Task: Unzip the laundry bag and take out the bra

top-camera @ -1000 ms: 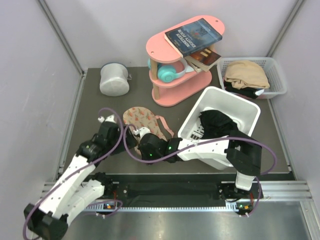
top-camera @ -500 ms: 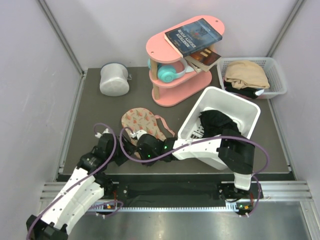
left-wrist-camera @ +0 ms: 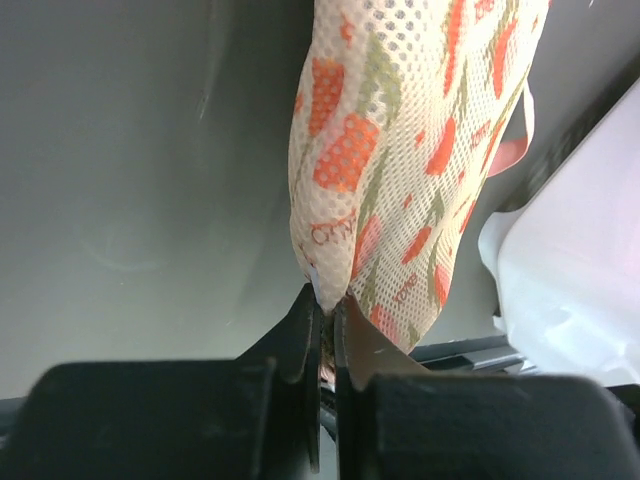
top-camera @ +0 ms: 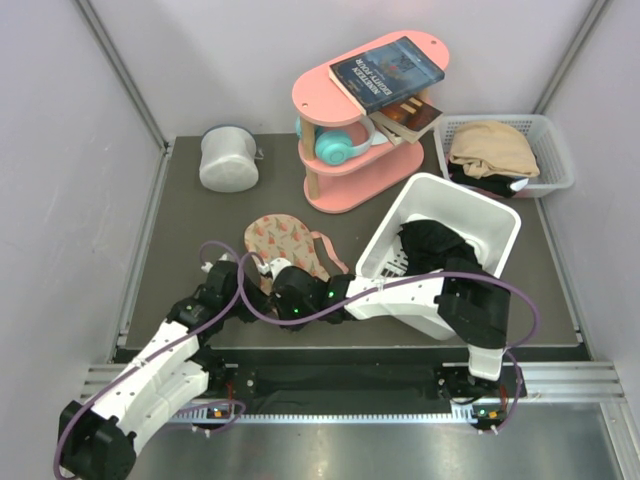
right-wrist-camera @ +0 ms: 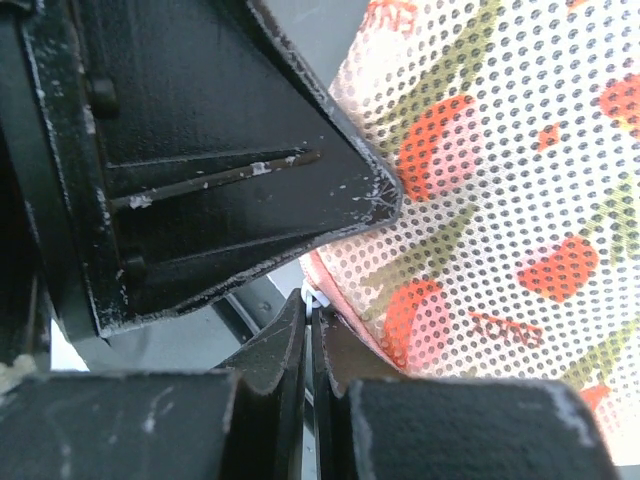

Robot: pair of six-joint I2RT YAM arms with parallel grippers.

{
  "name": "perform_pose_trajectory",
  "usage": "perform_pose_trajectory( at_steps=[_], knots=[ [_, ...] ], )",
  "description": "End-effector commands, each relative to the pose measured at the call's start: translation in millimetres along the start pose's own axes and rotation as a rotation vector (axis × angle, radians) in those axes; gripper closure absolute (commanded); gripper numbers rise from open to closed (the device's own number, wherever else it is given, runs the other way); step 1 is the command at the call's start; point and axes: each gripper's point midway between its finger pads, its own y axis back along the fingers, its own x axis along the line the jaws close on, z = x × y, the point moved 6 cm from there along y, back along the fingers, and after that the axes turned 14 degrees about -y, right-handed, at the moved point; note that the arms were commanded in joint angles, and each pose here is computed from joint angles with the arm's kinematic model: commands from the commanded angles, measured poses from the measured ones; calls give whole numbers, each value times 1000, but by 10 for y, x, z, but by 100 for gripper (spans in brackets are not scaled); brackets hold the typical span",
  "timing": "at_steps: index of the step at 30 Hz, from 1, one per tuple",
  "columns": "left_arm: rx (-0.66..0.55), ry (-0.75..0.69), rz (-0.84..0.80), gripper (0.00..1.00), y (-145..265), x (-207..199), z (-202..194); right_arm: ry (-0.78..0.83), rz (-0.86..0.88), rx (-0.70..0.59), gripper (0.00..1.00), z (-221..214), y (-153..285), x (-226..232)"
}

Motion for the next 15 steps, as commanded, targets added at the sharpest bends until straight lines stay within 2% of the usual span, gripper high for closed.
perform_pose_trajectory(
  at_steps=[1, 15],
  knots=[
    [-59, -10, -4, 100, -5, -29, 83, -36, 48, -96, 100, 229, 200, 134],
    [-138, -77, 110, 100, 121, 82, 293, -153, -71, -127, 100, 121, 419, -389]
  ],
)
